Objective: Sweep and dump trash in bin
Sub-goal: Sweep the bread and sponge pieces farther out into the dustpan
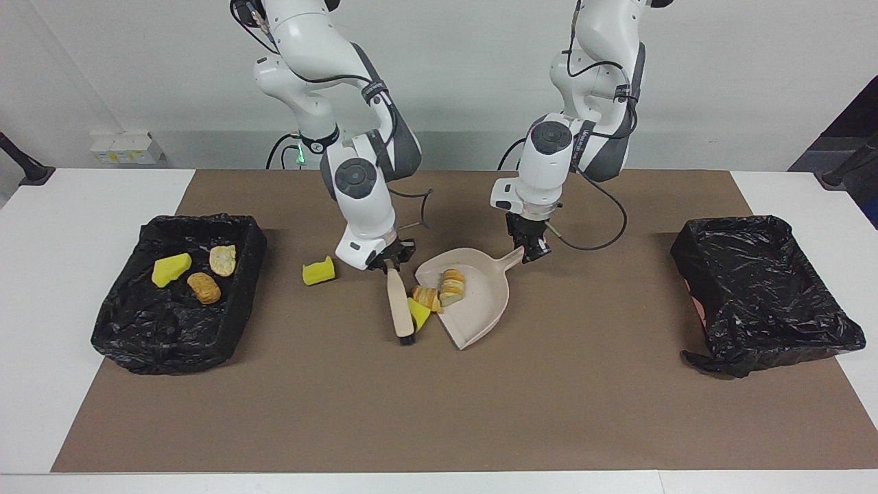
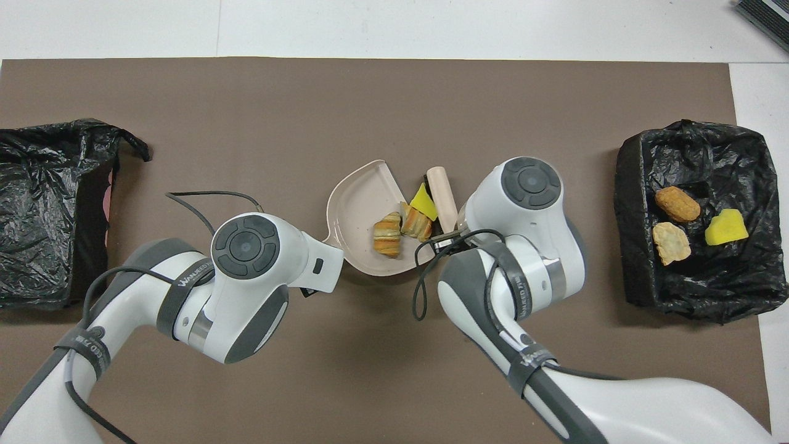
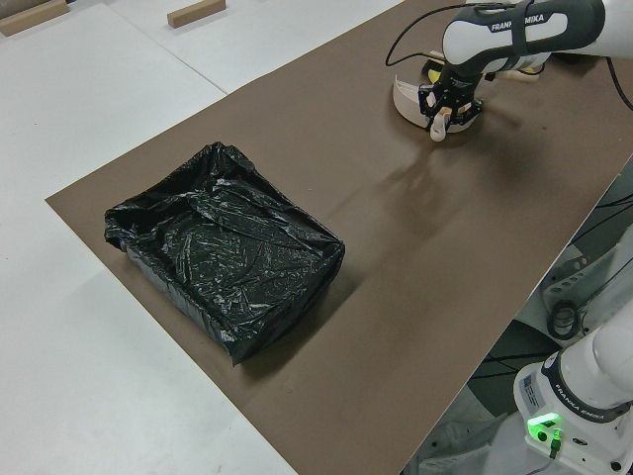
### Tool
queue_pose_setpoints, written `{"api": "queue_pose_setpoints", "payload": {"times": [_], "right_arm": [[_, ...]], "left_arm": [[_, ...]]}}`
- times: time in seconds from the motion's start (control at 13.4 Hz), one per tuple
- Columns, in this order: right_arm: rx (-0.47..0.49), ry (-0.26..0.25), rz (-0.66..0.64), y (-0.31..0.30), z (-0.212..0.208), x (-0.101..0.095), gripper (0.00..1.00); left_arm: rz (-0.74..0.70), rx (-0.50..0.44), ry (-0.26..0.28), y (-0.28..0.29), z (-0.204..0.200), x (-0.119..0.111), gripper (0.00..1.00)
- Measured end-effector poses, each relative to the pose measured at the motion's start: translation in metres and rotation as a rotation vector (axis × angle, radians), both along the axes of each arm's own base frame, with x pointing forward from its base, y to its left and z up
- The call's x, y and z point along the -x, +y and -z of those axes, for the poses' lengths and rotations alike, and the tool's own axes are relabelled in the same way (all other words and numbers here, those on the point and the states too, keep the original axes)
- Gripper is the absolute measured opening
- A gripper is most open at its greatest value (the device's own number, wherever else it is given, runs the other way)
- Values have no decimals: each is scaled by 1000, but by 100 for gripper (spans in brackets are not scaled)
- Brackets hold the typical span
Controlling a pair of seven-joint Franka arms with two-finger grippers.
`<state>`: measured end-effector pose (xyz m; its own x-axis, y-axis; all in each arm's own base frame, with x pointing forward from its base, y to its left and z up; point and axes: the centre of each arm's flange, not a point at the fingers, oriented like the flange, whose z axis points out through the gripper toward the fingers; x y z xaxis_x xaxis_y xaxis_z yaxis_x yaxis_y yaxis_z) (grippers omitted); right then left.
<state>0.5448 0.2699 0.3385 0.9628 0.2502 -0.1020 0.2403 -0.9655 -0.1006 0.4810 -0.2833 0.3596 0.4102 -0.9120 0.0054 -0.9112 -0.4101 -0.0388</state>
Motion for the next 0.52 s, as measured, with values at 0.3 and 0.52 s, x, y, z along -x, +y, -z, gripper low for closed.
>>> {"api": "queue_pose_setpoints", "payload": {"times": [0.3, 0.52], "right_arm": [[-5, 5, -43, 28, -7, 19, 26], [-12, -10, -43, 26, -32, 21, 26]], "left_arm": [[-3, -2, 3, 2, 0, 0, 33], [-3, -2, 3, 2, 0, -1, 33]]}}
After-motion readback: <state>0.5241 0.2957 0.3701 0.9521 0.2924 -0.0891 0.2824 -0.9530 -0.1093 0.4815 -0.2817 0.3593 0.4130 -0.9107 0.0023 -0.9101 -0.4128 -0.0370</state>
